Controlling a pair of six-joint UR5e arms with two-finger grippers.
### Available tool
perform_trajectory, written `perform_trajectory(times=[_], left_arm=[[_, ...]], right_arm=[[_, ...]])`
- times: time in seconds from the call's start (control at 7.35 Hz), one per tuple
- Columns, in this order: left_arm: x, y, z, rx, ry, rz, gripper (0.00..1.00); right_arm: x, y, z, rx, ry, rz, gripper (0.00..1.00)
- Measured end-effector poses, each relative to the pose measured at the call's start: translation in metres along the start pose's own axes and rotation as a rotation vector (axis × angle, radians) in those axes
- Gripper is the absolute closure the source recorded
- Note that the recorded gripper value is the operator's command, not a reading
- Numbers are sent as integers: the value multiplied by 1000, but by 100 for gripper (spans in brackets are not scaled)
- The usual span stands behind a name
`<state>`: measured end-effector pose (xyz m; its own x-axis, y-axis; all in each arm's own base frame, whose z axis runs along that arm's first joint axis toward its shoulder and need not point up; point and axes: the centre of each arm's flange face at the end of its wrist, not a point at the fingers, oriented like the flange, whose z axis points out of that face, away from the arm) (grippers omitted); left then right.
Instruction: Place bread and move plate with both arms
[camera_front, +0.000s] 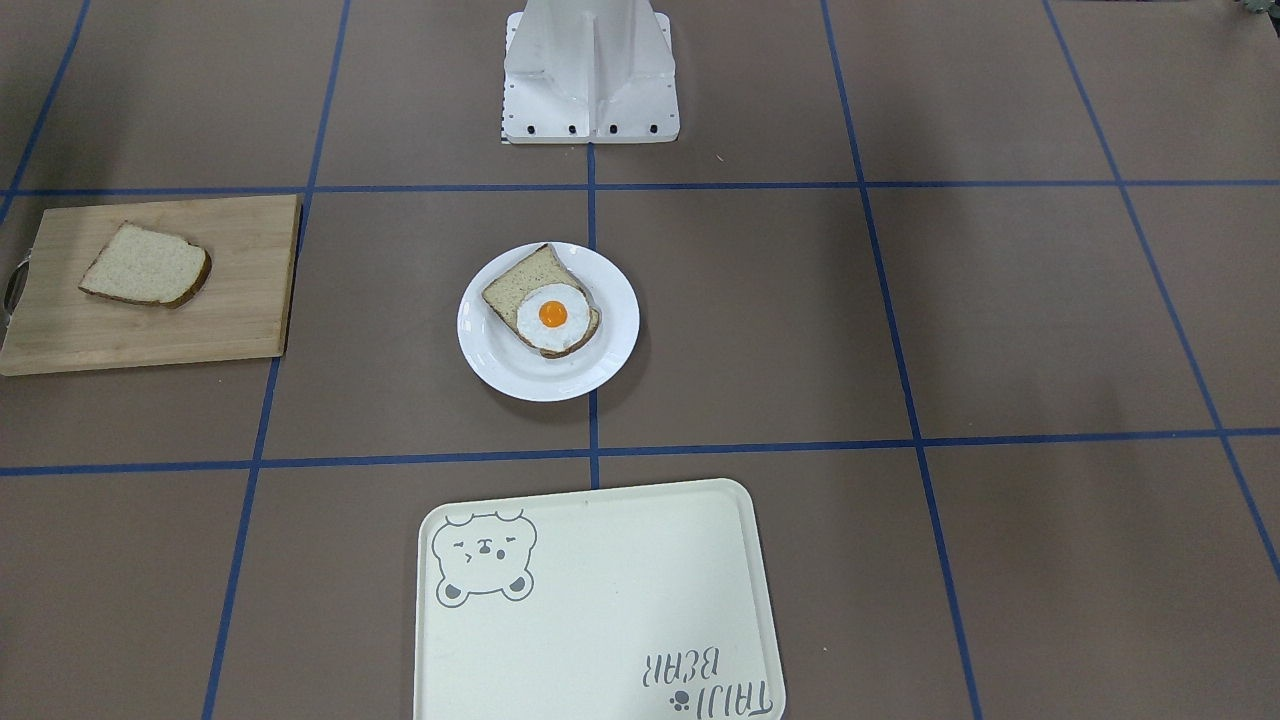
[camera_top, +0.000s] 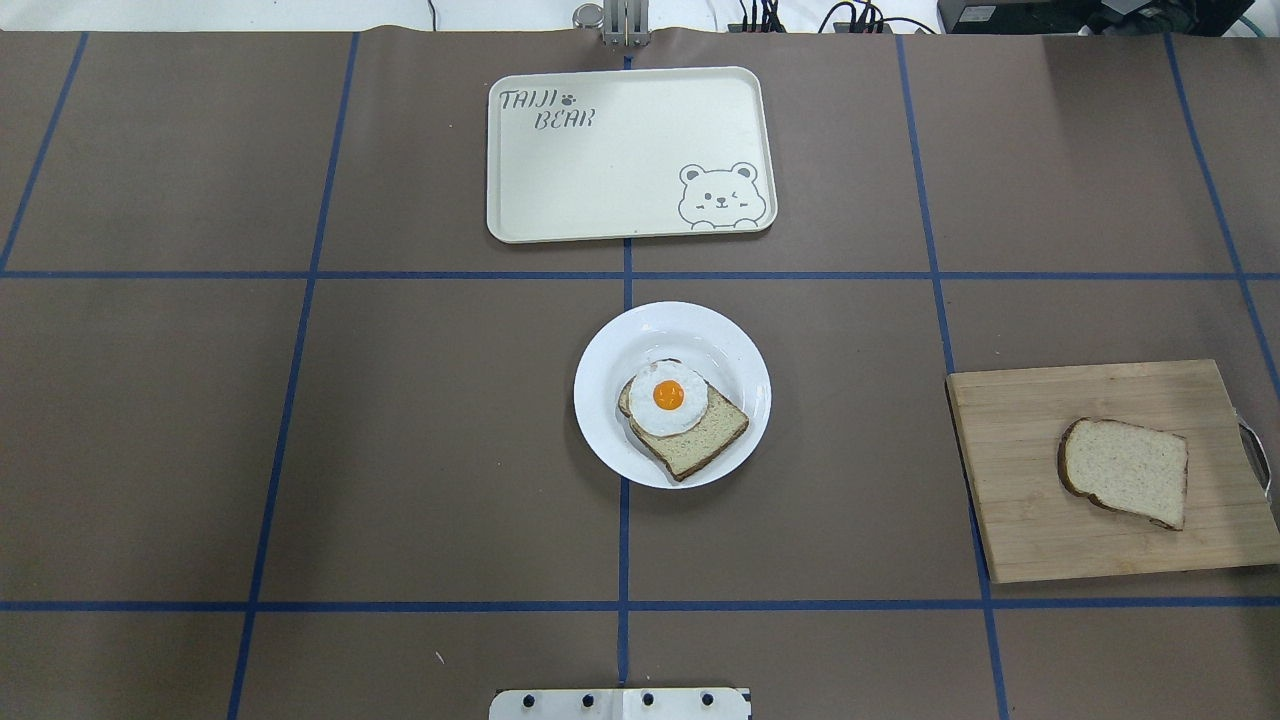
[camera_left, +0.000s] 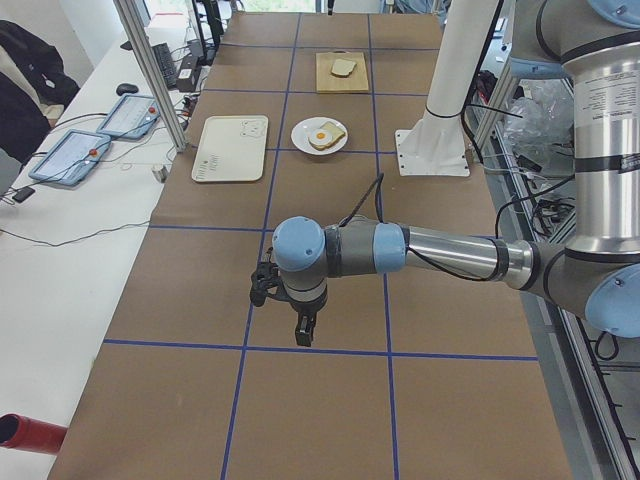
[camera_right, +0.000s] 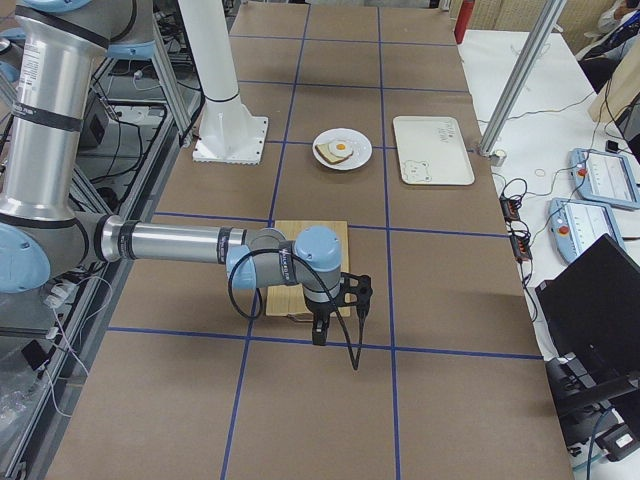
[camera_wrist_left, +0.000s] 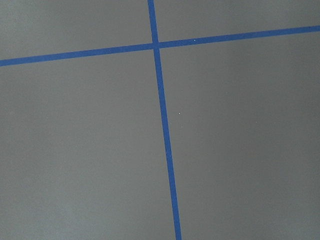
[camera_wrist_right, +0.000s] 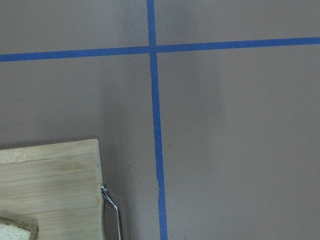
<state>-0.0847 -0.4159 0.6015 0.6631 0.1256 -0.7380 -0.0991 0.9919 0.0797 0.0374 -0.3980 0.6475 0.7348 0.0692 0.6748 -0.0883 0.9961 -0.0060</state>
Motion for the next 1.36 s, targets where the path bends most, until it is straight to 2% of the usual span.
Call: perform_trajectory(times=[0.41, 0.54, 0.68, 0.95, 1.09, 1.36], left_arm=[[14, -2, -13, 27, -7, 29, 1], [24, -6, -24, 49, -13, 53, 1], [35, -16, -38, 82, -20, 81, 1], [59, -51, -73, 199, -44, 197, 1], [67, -67, -84, 260, -55, 263, 1], [75, -77, -95, 327, -68, 341, 1]], right_arm=[[-2, -2, -1, 5, -4, -3, 0], [-6, -6, -5, 19, -9, -13, 0], [-14, -13, -11, 58, -18, -46, 0], [-33, -22, -25, 180, -63, -162, 0], [-44, -24, -29, 218, -100, -221, 0], [-80, -22, -20, 253, -180, -377, 0]])
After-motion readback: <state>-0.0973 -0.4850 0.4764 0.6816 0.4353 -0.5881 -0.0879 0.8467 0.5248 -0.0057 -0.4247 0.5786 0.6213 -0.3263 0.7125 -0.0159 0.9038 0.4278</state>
